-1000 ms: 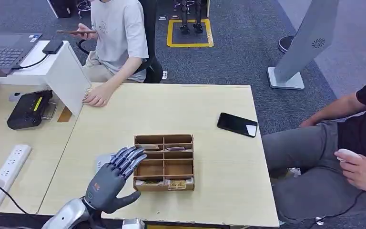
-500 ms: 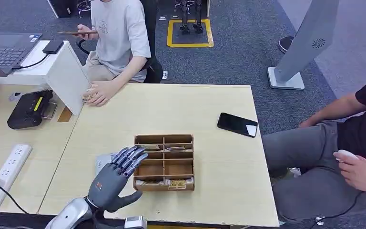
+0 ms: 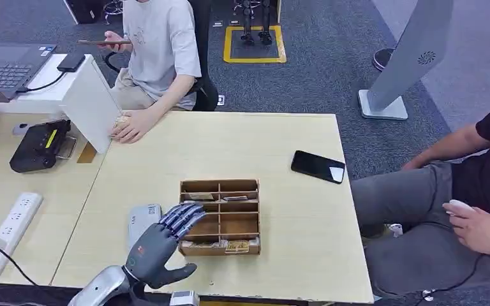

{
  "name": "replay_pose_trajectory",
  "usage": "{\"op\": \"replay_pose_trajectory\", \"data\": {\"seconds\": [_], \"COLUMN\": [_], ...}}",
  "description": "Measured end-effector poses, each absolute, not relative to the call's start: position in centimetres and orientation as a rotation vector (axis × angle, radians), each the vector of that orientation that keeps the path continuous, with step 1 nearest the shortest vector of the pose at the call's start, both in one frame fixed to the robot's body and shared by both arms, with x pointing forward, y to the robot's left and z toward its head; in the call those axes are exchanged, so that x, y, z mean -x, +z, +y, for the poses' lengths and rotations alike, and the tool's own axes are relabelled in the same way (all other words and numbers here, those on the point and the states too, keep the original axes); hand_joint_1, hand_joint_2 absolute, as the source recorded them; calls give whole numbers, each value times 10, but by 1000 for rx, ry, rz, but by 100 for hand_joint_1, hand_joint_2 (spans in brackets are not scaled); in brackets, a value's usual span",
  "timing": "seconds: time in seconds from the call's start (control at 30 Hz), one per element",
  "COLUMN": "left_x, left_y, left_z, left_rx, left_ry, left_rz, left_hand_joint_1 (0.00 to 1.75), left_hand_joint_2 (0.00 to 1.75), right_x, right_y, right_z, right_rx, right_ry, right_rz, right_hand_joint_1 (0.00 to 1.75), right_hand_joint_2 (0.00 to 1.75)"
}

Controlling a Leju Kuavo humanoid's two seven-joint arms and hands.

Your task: Pass the card to the sensor for recognition and then transmit it.

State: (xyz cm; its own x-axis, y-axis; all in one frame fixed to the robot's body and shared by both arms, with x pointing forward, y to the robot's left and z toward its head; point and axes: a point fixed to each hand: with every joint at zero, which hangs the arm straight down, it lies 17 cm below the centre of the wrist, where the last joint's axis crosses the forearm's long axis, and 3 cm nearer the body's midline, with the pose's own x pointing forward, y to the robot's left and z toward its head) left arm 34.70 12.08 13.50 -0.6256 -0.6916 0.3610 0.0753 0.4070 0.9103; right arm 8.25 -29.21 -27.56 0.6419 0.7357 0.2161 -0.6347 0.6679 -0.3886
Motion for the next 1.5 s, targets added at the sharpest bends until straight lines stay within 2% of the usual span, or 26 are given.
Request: {"op": "replay_pose_trajectory", "data": {"seconds": [1.5], "left_x": [-343], "left_y": [116], "left_z": [121], "left_rx": [-498], "left_ry": [-1322], "left_rz": [-1868], "left_hand_joint_1": [0], "left_hand_joint_2": [175], "right_x": [-83], "right_y": [-276], "right_z": [-289], "right_rx": [287], "right_ry": [792], "right_rz": [-376], "right_hand_joint_1": [0], "right_hand_joint_2": [175]}}
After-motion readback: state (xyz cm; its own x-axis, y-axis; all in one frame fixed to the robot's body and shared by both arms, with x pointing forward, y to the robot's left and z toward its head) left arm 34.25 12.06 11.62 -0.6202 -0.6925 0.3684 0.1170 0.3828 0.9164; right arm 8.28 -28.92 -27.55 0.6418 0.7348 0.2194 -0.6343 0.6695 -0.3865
